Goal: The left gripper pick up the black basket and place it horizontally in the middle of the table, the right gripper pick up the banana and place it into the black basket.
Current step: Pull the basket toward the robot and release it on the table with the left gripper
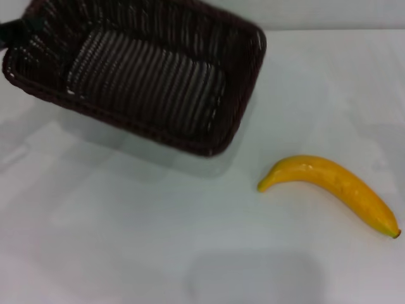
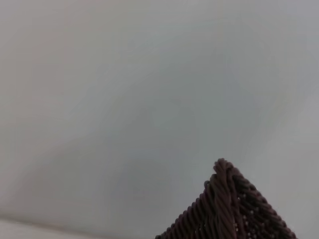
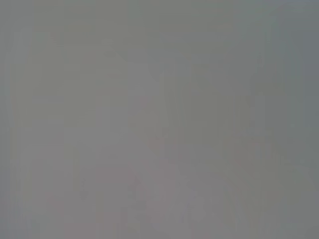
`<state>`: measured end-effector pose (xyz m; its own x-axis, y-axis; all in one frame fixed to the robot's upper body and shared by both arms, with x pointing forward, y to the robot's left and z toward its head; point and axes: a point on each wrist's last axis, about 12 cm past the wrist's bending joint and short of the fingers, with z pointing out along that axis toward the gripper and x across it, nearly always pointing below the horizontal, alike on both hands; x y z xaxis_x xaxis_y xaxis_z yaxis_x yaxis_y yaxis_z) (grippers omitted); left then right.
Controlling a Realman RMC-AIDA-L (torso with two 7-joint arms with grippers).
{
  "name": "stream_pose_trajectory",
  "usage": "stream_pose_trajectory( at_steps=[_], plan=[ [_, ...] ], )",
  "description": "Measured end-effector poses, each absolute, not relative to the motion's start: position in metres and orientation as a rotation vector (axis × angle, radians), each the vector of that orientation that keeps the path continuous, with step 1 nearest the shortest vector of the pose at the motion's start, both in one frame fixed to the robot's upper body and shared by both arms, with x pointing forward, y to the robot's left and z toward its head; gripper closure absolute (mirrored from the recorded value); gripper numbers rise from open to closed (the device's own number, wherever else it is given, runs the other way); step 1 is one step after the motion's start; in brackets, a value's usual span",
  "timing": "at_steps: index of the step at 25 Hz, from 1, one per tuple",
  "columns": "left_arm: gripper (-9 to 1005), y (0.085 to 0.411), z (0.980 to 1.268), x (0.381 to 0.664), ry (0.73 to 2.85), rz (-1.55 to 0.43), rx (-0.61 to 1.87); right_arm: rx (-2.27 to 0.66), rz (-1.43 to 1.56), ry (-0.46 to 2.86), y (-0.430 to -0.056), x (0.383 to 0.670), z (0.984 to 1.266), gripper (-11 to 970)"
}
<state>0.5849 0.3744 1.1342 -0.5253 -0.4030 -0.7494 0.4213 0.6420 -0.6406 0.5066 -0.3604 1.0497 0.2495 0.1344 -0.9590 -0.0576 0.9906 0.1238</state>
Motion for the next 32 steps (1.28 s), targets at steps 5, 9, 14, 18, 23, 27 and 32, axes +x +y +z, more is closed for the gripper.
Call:
stream_pose_trajectory(
  at_steps=[5,9,14,18,23,27,32],
  plan=[
    [799,0.375,1.105,0.560,1.699,-1.076,-0.213,0.062,0.111,1.318,-0.364,0.509,1.051,105],
    [794,0.361,1.076,0.549,1.683,-1.066,-0.358,0.060,0.092,1.331,-0.368,0.514,1.052,105],
    [788,0.332,1.056,0.548,1.700,-1.050,-0.416,0.055,0.076,1.317,-0.372,0.518,1.057,104],
    [783,0.310,1.051,0.561,1.754,-1.076,-0.397,0.046,0.070,1.306,-0.372,0.522,1.060,104],
    [776,0.297,1.053,0.572,1.802,-1.094,-0.369,0.027,0.051,1.297,-0.375,0.524,1.064,105],
    [771,0.292,1.051,0.573,1.811,-1.120,-0.388,0.023,0.035,1.294,-0.379,0.524,1.066,105],
    [765,0.284,1.050,0.572,1.863,-1.196,-0.401,0.015,0.020,1.284,-0.383,0.525,1.069,119]
  ],
)
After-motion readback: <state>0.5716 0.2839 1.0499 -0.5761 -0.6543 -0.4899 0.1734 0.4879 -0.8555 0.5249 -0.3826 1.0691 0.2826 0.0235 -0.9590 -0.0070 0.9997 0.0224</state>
